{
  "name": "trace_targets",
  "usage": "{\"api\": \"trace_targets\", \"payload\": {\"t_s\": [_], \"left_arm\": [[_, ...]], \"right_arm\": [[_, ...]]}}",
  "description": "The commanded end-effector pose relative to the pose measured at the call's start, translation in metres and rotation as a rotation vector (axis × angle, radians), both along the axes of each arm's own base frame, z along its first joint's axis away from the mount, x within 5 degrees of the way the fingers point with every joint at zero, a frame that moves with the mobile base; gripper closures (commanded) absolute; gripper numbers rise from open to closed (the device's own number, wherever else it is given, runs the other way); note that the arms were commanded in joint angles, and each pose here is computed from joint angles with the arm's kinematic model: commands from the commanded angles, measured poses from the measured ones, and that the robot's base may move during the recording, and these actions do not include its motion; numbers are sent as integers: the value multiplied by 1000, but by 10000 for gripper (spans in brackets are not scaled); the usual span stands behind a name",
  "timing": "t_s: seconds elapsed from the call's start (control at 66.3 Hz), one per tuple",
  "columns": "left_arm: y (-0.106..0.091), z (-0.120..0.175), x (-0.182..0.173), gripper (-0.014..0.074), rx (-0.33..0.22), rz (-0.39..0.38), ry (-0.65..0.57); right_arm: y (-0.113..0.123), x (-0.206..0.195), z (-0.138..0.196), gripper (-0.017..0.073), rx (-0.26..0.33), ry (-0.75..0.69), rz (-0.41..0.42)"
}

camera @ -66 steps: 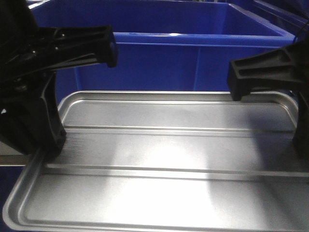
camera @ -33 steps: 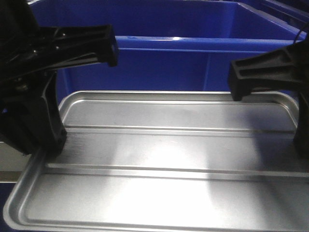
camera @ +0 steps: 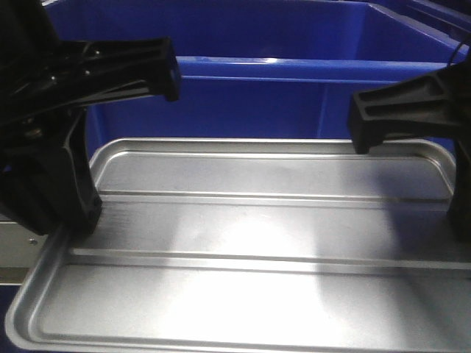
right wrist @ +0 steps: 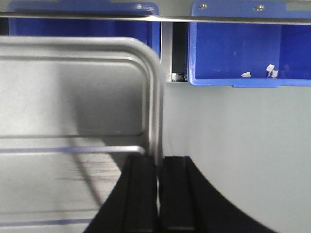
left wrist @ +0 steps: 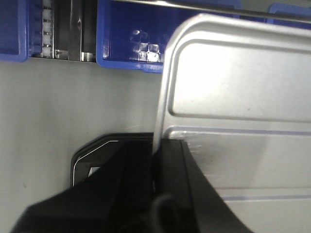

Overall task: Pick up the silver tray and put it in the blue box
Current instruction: 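Carry the tray with both grippers toward the blue bin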

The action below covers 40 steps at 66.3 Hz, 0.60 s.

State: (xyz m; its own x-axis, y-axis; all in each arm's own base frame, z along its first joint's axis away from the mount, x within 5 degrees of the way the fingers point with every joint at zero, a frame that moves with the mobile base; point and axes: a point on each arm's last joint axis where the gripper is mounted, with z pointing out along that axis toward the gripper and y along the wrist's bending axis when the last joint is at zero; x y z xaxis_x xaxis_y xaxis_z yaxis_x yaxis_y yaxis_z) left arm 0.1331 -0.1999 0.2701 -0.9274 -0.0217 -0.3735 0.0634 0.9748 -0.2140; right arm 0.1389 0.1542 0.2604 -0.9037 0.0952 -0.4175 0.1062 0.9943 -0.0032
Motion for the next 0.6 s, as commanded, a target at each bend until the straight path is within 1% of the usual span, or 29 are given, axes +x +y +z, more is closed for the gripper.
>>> {"api": "trace_targets", "payload": {"t_s": [0.0,0.468,0.589], "left_arm": [[8,13,1,697,27,16,-46],[7,13,1,697,20,13,-49],[7,13,1,697,20,13,-49]], "right_arm": [[-19,-2,12,500,-144,-4,-59],[-18,-2,12,500,-141,-5,-58],[-16,-1,12,500,-117,-16,-45]]}}
